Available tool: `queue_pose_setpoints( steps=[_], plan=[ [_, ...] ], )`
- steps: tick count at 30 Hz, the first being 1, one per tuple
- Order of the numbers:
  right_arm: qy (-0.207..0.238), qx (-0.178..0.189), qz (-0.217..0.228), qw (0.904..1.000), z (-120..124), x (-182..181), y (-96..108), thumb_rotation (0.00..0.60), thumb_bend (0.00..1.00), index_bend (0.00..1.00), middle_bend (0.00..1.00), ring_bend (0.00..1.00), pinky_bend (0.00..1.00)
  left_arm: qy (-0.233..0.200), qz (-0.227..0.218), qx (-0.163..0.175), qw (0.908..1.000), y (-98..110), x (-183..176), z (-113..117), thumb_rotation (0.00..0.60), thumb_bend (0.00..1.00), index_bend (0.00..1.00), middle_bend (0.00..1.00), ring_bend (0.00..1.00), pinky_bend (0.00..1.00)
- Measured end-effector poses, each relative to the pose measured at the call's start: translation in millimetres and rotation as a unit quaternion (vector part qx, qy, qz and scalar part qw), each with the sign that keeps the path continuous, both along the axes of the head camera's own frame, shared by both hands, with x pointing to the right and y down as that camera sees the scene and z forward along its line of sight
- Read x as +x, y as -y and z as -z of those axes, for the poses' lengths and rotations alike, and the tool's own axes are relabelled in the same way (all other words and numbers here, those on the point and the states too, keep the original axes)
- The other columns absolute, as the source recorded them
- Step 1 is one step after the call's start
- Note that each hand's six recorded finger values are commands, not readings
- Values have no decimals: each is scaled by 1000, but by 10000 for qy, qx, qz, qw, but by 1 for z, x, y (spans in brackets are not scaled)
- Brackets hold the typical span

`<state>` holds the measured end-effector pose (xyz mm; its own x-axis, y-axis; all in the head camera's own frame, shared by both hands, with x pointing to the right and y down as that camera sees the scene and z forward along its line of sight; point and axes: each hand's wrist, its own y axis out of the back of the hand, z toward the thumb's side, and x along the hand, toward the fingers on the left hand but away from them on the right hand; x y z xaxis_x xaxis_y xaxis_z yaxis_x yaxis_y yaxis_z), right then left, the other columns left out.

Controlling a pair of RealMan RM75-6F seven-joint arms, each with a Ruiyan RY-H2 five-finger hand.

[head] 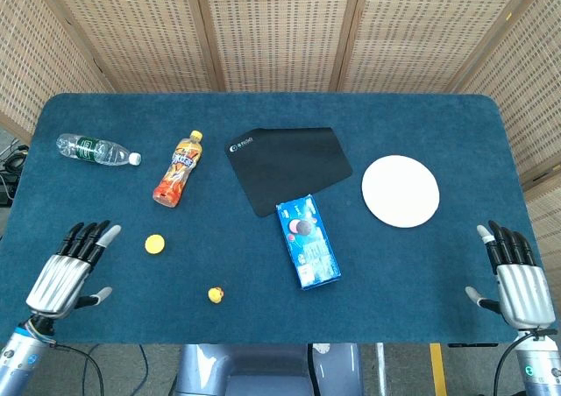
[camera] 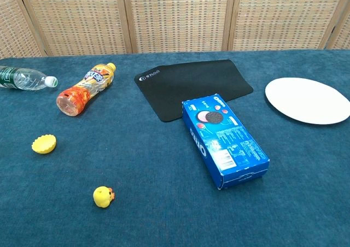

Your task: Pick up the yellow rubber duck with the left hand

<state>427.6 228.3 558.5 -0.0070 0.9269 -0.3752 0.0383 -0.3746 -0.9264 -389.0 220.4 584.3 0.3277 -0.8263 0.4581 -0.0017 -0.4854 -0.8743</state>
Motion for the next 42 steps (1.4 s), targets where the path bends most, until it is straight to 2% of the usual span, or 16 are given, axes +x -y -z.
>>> queue_pose_setpoints(
  steps=[5,11,23,27,42],
  plan=[
    [4,-27,-46,10000,-1,2,0,600,0,25,0,0,49,-178,-586,-209,9979,4,38,-5,600,233,270,0,0,0],
    [14,-54,-131,9999,-2,6,2,600,0,25,0,0,49,-149,-1246,-390,9913,4,78,-14,600,248,365,0,0,0],
    [45,-66,-288,9996,-2,14,6,600,0,25,0,0,49,-79,-1690,-903,9814,2,126,-51,600,285,387,0,0,0],
    [39,-82,-313,9995,-3,16,7,600,0,24,0,0,49,-3,-1847,-977,9779,1,141,-61,600,285,373,0,0,0],
    [102,-79,-391,9992,-1,20,9,600,0,25,0,0,49,117,-2067,-1285,9699,-16,164,-82,600,290,373,0,0,0]
  ],
)
